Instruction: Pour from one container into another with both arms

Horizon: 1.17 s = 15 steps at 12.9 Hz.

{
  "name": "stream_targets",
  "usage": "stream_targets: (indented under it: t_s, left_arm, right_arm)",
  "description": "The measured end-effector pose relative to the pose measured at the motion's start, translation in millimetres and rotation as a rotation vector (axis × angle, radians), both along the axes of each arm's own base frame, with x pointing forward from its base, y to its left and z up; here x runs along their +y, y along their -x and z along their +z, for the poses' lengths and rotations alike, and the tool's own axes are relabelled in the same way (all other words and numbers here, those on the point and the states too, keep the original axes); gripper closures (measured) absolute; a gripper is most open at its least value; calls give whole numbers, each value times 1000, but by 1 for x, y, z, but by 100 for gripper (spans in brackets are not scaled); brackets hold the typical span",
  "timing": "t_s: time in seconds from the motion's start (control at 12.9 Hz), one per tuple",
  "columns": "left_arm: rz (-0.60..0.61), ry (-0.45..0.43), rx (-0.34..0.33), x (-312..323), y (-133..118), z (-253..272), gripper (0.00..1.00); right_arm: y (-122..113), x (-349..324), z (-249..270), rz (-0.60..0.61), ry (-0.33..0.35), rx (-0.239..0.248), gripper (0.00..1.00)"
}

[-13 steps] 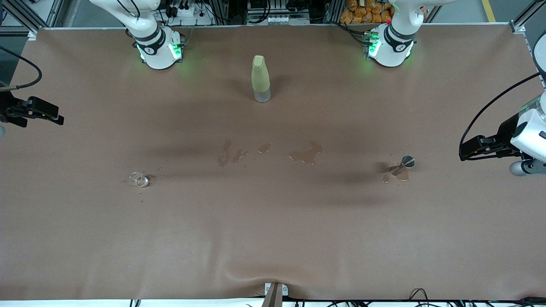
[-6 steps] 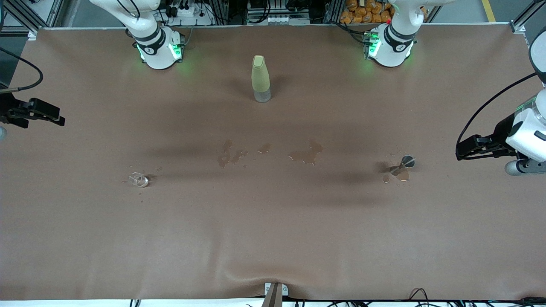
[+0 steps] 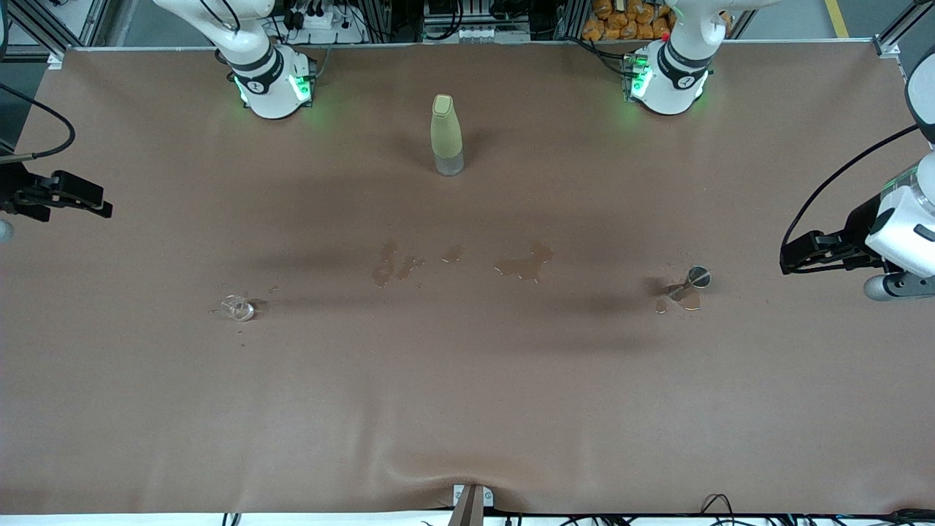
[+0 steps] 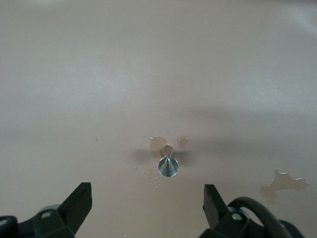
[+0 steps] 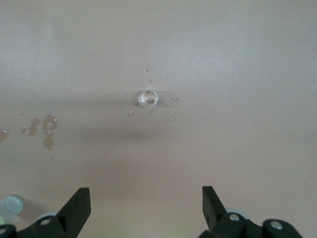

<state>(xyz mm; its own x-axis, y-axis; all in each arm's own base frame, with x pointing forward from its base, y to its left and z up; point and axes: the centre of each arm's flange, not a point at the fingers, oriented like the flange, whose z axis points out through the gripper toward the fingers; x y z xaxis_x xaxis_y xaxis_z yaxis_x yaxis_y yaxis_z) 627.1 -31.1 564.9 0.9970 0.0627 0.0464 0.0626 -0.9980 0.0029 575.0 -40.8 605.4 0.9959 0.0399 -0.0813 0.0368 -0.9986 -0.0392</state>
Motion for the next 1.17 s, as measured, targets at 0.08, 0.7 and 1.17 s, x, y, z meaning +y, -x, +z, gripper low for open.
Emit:
stream_targets:
  t_s: [0.08, 0.7, 1.17]
  left_arm:
    - [0, 0, 0, 0, 0, 0, 0]
    - [0, 0, 3, 0, 0, -1, 0]
    - [0, -1, 11, 0, 1, -5, 0]
  right_arm:
    - [0, 0, 1, 0, 0, -2, 0]
    - [-1, -1, 5, -2, 1, -13, 0]
    - [-1, -1, 9, -2, 2, -20, 0]
